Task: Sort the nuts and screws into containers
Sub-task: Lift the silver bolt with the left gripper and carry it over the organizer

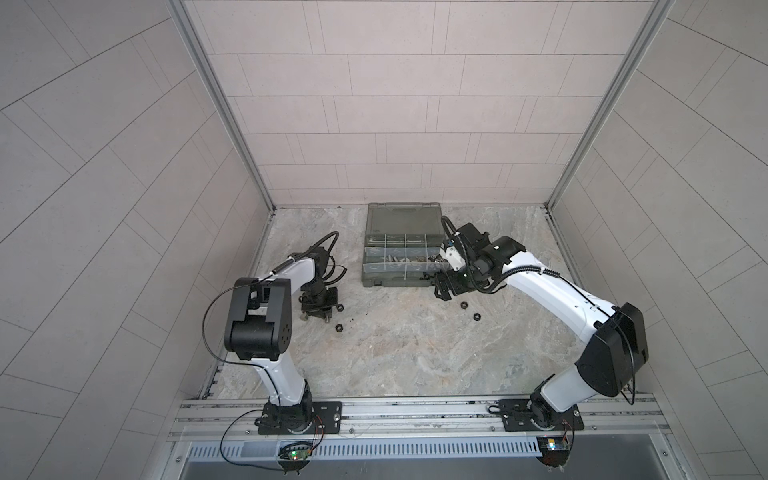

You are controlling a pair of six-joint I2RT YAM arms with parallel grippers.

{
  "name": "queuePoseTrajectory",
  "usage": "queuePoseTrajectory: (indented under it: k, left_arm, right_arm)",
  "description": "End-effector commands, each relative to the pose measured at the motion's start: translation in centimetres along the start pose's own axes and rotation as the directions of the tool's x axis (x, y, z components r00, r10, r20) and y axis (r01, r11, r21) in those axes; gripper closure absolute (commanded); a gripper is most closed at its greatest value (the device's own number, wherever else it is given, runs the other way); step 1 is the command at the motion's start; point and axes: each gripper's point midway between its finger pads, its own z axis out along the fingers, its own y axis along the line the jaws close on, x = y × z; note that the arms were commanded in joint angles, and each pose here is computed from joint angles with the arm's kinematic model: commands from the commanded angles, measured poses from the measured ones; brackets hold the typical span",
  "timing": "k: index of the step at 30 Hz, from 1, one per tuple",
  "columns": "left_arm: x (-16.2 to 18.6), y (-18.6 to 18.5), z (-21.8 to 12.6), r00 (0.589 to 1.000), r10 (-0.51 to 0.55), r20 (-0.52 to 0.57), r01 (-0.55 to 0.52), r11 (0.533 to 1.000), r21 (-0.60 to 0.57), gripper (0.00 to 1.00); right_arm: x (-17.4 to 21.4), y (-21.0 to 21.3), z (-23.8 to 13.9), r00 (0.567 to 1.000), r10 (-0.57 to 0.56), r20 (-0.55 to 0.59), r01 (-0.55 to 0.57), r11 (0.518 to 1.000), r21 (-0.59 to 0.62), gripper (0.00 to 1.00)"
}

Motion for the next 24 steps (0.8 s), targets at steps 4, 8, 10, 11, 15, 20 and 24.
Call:
queuePoseTrajectory:
  k: [4,8,10,11,15,20,24]
  left_arm:
    - [-2.6,-2.8,-4.6,0.995,0.061,0.082,-0.062,0.998,0.007,0.88]
    - [-5.2,-5.7,-7.3,0.983,0.099,0.152,-0.104,0.994,0.023,0.88]
    - [-6.6,-7.4,-8.3,0.976,0.121,0.182,-0.128,0.991,0.032,0.88]
    - [-7.4,-8.5,-8.6,0.972,0.133,0.192,-0.142,0.989,0.036,0.88]
    - [-10.4,-13.0,-10.3,0.951,0.181,0.25,-0.203,0.977,0.062,0.88]
    - [-13.0,-18.4,-10.4,0.933,0.221,0.285,-0.259,0.96,0.104,0.88]
    - [-13.9,-21.3,-9.6,0.928,0.233,0.29,-0.283,0.949,0.142,0.88]
  right_arm:
    - [-0.5,-0.2,-1.1,1.0,-0.005,0.015,0.004,1.0,0.008,0.01]
    - [-0.9,-0.2,-1.4,1.0,-0.007,0.023,0.007,1.0,0.005,0.01]
    - [-1.0,-0.4,-1.6,1.0,-0.006,0.026,0.006,1.0,0.006,0.01]
    - [-1.1,-0.5,-1.7,1.0,-0.005,0.028,0.005,1.0,0.007,0.01]
    - [-1.1,-0.8,-2.1,0.999,-0.003,0.033,0.003,1.0,0.014,0.01]
    - [-0.8,-1.4,-2.6,0.999,0.009,0.035,-0.01,1.0,0.025,0.01]
    - [-0.3,-2.0,-2.8,0.999,0.021,0.036,-0.022,0.999,0.036,0.01]
